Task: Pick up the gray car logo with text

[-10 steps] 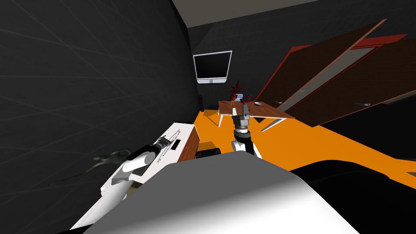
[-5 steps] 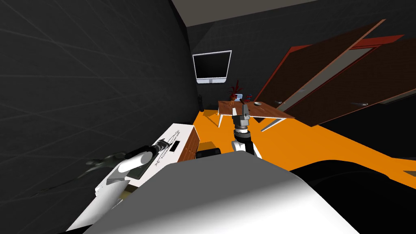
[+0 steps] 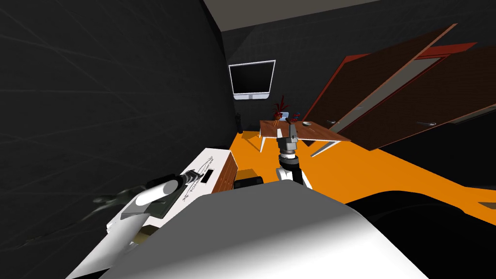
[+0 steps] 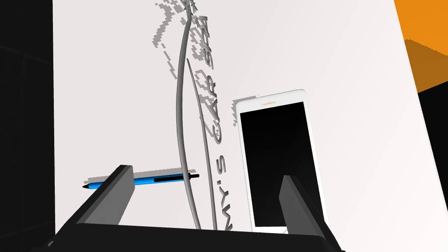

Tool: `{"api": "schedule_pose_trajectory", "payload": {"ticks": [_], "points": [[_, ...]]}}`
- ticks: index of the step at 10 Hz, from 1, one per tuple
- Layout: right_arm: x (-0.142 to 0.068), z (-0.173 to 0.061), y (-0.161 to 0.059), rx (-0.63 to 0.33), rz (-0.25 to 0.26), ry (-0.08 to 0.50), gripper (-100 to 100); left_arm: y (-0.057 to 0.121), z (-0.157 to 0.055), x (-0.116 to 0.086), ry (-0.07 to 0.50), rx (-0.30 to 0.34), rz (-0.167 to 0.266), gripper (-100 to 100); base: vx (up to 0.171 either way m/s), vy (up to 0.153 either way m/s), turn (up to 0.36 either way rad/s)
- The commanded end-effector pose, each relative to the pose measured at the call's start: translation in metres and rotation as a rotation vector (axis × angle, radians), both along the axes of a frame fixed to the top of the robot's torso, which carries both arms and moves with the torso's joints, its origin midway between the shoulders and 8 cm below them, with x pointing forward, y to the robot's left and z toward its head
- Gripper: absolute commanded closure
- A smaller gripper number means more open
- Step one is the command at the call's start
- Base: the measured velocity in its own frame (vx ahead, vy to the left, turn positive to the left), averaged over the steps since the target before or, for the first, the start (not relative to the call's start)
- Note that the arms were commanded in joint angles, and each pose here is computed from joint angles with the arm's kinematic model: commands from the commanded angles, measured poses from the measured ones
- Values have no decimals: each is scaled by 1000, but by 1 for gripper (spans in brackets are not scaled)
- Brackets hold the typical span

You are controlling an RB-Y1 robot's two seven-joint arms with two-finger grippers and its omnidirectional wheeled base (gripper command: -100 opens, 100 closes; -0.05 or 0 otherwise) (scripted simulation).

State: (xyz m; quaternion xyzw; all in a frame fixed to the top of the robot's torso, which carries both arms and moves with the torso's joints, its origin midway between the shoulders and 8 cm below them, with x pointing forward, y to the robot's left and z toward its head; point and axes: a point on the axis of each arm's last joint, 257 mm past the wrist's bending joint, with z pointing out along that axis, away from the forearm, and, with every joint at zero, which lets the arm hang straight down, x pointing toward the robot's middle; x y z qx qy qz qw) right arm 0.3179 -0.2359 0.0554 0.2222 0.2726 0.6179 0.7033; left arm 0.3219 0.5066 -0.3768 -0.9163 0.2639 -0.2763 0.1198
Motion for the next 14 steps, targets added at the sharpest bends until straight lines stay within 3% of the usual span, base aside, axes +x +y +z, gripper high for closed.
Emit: {"api": "schedule_pose_trajectory", "payload": {"ticks": [1,2,3,6,8,9,14], "points": [[0,0,0,0,0,0,0,5,-7,-11,53,-40,40,-100,33,-6,-18],[0,0,0,0,0,0,0,4,-9,-15,68,-44,38,-100,26,-5,-5],[0,0,0,0,0,0,0,9,-12,-22,103,-74,71,-100,31,-3,-15],[0,0,0,0,0,0,0,11,-18,-34,159,-109,100,-100,27,-6,-7],[0,0,0,0,0,0,0,17,-22,-48,225,-161,153,-100,35,-3,-8],[0,0,0,0,0,0,0,16,-23,-50,235,-163,152,-100,36,1,-3],[0,0,0,0,0,0,0,26,-22,-73,348,-240,233,-100,40,8,1]]}}
